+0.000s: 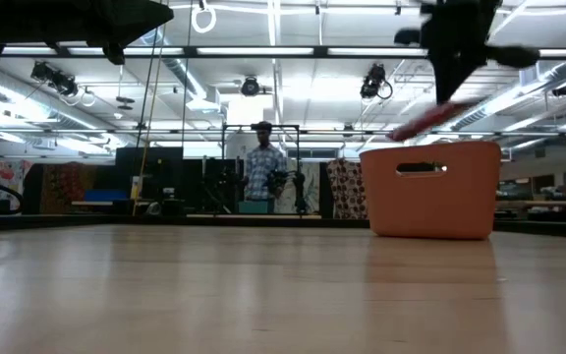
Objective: Sort popcorn bags into baskets
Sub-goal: Put the red popcorn bag into the orange bin
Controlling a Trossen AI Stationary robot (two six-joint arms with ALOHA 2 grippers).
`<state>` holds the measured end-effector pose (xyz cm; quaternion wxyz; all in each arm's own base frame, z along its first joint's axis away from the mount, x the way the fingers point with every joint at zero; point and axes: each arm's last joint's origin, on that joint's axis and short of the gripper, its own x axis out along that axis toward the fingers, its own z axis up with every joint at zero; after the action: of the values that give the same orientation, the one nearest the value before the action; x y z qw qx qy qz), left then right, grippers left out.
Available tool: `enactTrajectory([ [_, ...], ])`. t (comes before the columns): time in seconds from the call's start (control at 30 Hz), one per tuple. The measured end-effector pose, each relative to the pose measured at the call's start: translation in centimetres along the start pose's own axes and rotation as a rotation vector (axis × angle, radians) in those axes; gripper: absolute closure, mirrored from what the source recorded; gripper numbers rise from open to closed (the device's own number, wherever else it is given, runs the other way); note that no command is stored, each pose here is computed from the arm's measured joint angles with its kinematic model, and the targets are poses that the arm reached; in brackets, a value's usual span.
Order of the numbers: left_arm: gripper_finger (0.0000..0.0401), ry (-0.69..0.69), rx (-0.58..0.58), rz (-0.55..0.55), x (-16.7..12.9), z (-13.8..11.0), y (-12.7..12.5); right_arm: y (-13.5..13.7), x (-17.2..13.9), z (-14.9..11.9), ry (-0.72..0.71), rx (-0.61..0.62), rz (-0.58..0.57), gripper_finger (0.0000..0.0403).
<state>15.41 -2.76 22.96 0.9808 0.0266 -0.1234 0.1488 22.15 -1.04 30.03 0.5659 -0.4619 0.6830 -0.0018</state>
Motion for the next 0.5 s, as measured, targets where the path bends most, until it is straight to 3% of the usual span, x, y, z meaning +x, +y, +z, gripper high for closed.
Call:
enactTrajectory([
  [0.23,0.039,0.0,0.001,0.0,0.0,0.0,0.0,-0.9,7.1,-1.1,0.007,-0.049,0.069,0.0362],
  [0.37,0.039,0.0,0.001,0.0,0.0,0.0,0.0,-1.9,10.0,-2.1,0.046,0.036,0.068,0.0312],
  [0.5,0.039,0.001,0.002,0.0,0.0,0.0,0.0,-3.1,9.8,-2.5,0.124,0.161,-0.002,0.026],
])
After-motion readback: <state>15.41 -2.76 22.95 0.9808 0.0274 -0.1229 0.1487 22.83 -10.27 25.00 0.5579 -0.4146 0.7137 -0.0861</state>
